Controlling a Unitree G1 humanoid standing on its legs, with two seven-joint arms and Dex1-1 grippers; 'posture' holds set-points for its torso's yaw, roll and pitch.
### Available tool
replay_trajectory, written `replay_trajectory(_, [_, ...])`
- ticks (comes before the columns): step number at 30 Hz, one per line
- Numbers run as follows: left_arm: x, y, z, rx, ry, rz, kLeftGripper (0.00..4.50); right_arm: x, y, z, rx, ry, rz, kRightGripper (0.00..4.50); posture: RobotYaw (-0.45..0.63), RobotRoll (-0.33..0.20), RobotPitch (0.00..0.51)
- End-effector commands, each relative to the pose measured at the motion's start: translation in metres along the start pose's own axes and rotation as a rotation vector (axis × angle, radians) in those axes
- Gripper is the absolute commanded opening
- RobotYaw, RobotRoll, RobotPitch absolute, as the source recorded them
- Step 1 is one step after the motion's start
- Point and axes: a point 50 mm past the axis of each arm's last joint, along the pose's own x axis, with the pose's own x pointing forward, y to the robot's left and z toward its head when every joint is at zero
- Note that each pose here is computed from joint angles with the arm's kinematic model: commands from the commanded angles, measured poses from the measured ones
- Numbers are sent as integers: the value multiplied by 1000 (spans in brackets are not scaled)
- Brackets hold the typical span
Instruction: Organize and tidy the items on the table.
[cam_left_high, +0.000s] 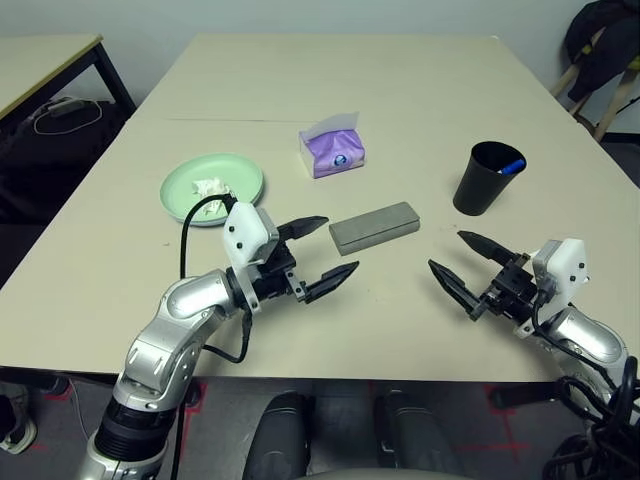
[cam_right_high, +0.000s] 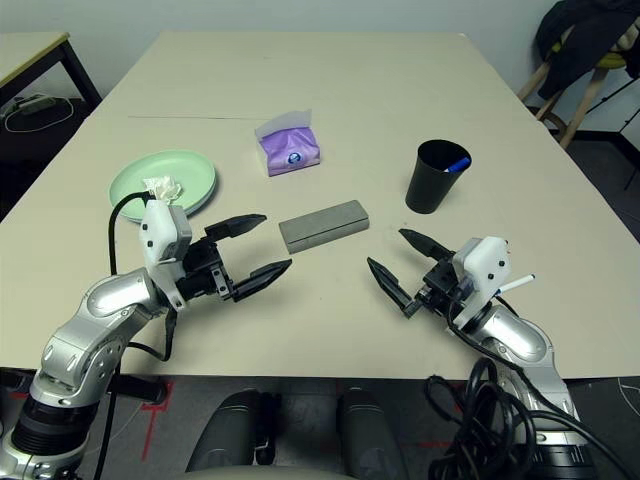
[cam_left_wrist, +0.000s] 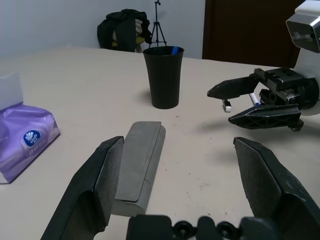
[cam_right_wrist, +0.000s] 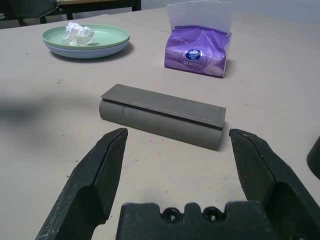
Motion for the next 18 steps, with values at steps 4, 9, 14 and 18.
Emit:
replay_trajectory(4, [2,6,4,41,-11,34,4452,0,0,-1,-16,12,16,4500,26,0,92])
replay_trajectory(9, [2,11,1,37,7,63,4452,0,-1,-1,-18,12,18,4500,23,0,91])
replay_trajectory(14, [2,11,0,32,19,59,4452,-1,-1,-1,-20,13,18,4500,23,0,91])
replay_trajectory(18, [2,11,-3,20,38,58,4452,-2,0,-1,-20,14,18,4500,23,0,91])
